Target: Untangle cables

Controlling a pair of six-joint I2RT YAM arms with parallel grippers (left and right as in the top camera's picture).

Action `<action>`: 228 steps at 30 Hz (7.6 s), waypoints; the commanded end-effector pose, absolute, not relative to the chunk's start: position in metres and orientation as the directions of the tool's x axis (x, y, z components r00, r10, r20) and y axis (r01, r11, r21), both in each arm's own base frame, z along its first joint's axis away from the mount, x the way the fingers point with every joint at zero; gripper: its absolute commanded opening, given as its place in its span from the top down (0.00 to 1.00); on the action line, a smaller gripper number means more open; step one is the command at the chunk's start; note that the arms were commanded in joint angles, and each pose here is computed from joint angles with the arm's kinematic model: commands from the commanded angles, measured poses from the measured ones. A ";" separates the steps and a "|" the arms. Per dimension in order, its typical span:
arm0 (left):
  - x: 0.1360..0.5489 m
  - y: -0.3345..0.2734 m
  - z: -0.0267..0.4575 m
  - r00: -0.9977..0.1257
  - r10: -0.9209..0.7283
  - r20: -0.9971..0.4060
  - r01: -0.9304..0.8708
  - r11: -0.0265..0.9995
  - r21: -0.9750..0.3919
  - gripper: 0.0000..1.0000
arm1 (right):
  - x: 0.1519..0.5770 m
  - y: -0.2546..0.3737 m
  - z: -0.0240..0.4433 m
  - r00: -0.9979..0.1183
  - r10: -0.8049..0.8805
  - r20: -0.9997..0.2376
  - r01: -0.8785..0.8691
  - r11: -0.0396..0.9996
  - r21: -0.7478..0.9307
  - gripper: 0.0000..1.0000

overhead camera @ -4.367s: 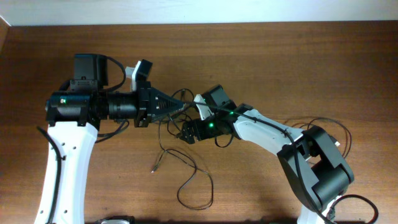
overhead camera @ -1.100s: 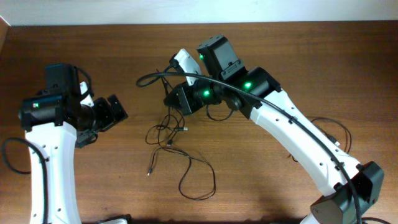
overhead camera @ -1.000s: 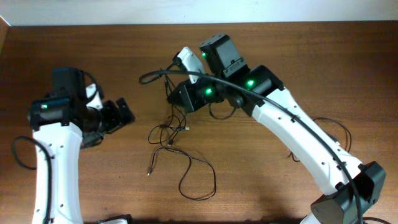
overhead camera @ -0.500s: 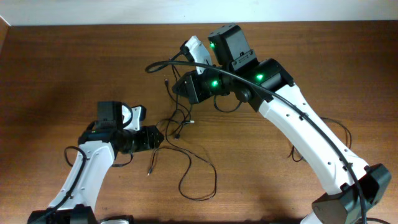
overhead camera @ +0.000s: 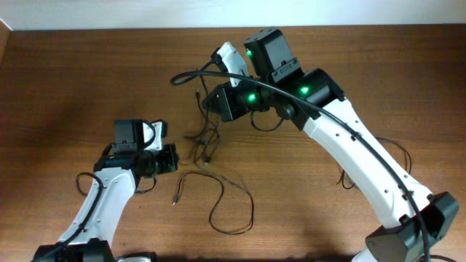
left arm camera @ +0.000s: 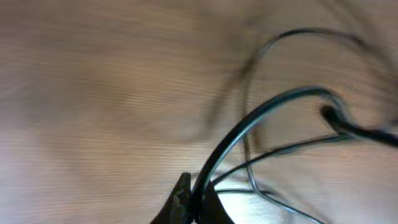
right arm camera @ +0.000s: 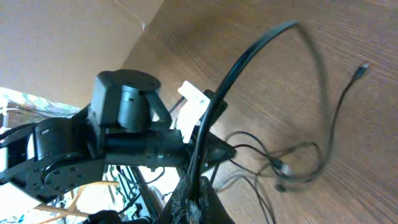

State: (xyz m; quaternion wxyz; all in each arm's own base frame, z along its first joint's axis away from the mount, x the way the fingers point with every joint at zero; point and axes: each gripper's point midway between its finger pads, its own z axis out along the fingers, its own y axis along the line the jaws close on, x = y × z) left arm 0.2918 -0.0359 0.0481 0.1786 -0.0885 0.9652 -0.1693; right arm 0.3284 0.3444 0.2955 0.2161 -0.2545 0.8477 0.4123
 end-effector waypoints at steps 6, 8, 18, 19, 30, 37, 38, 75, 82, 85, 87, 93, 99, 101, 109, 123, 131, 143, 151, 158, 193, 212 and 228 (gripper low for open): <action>0.279 0.015 0.034 -0.853 -0.429 -0.298 -0.407 0.903 -0.137 1.00 | 0.305 0.296 0.408 -0.633 -0.110 -0.767 -0.708 0.483 0.515 0.96; 0.279 0.015 0.034 -0.853 -0.429 -0.298 -0.407 0.903 -0.137 1.00 | 0.306 0.280 0.421 -0.613 -0.077 -0.786 -0.706 0.498 0.502 0.96; 0.289 -0.012 0.046 -0.880 -0.382 -0.281 -0.307 0.911 -0.277 1.00 | 0.324 0.212 0.319 -0.813 -0.171 -0.556 -0.439 0.808 0.393 0.96; 0.298 -0.026 0.063 -0.880 -0.377 -0.290 -0.265 0.895 -0.359 1.00 | 0.326 0.202 0.304 -0.838 -0.178 -0.516 -0.398 0.846 0.354 0.96; 0.303 -0.012 0.107 -0.828 -0.439 -0.348 -0.328 0.884 -0.332 1.00 | 0.341 0.191 0.208 -0.945 -0.222 -0.241 -0.281 0.928 0.246 0.96; 0.305 -0.020 0.062 -0.894 -0.390 -0.222 -0.312 0.895 -0.318 1.00 | 0.332 0.230 0.137 -0.952 -0.298 -0.066 -0.303 0.903 0.303 0.95; 0.307 -0.025 0.061 -0.907 -0.351 -0.232 -0.265 0.904 -0.335 1.00 | 0.338 0.233 0.133 -0.944 -0.319 -0.089 -0.330 0.895 0.299 0.86; 0.316 -0.016 0.032 -0.907 -0.370 -0.201 -0.307 0.907 -0.287 0.95 | 0.249 0.382 -0.021 -0.471 -0.758 -0.451 -0.855 0.518 0.021 0.36; 0.317 -0.016 0.033 -0.906 -0.370 -0.204 -0.306 0.907 -0.289 0.97 | 0.247 0.383 -0.024 -0.460 -0.766 -0.449 -0.864 0.502 0.029 0.95; 0.317 -0.016 0.033 -0.906 -0.370 -0.204 -0.306 0.907 -0.289 0.97 | 0.247 0.383 -0.024 -0.460 -0.767 -0.448 -0.864 0.502 0.029 0.96; 0.317 -0.016 0.033 -0.906 -0.370 -0.204 -0.306 0.907 -0.288 0.97 | 0.247 0.383 -0.024 -0.460 -0.767 -0.448 -0.864 0.502 0.029 0.96; 0.315 -0.014 0.032 -0.907 -0.371 -0.201 -0.310 0.909 -0.278 0.98 | 0.247 0.384 -0.023 -0.459 -0.765 -0.451 -0.865 0.502 0.029 0.96; 0.317 -0.014 0.032 -0.905 -0.371 -0.207 -0.309 0.910 -0.278 0.99 | 0.237 0.397 0.044 -0.452 -0.727 -0.517 -0.883 0.447 0.143 0.96; 0.316 -0.010 0.031 -0.903 -0.372 -0.213 -0.316 0.913 -0.257 1.00 | 0.234 0.396 0.102 -0.439 -0.682 -0.585 -0.891 0.416 0.183 0.96; 0.316 -0.009 0.031 -0.904 -0.372 -0.211 -0.318 0.914 -0.251 1.00 | 0.231 0.354 0.301 -0.281 -0.404 -0.870 -0.911 0.397 0.110 0.96; 0.315 -0.007 0.030 -0.903 -0.373 -0.214 -0.322 0.916 -0.239 0.99 | 0.248 0.251 0.431 -0.094 -0.163 -0.982 -0.797 0.603 -0.024 0.96; 0.315 -0.007 0.030 -0.903 -0.373 -0.215 -0.322 0.916 -0.240 0.98 | 0.328 0.174 0.402 -0.283 -0.076 -0.956 -0.624 0.771 0.124 0.96; 0.315 -0.007 0.030 -0.903 -0.373 -0.212 -0.322 0.916 -0.239 0.98 | 0.409 0.053 0.439 -0.065 0.009 -0.998 -0.425 0.905 0.035 0.96; 0.315 -0.007 0.030 -0.903 -0.373 -0.212 -0.322 0.916 -0.239 0.98 | 0.423 0.063 0.316 -0.464 -0.024 -0.885 -0.475 0.851 0.226 0.96; 0.315 -0.007 0.030 -0.903 -0.373 -0.212 -0.323 0.916 -0.239 0.97 | 0.407 0.078 0.198 -0.826 0.014 -0.564 -0.346 0.778 0.525 0.96; 0.313 -0.007 0.018 -0.910 -0.374 -0.180 -0.330 0.915 -0.229 0.97 | 0.423 0.007 0.046 -0.955 0.056 -0.290 -0.018 0.969 0.246 0.31; 0.345 -0.005 0.068 -0.893 -0.386 -0.230 -0.314 0.903 -0.293 0.01 | 0.376 0.184 0.082 -0.896 -0.290 -0.337 -0.434 0.734 0.522 0.53; 0.336 0.158 0.155 -0.565 -0.783 -0.261 -0.709 0.622 -0.331 0.01 | 0.346 0.355 0.099 -0.539 -0.557 -0.632 -0.806 0.560 0.194 0.05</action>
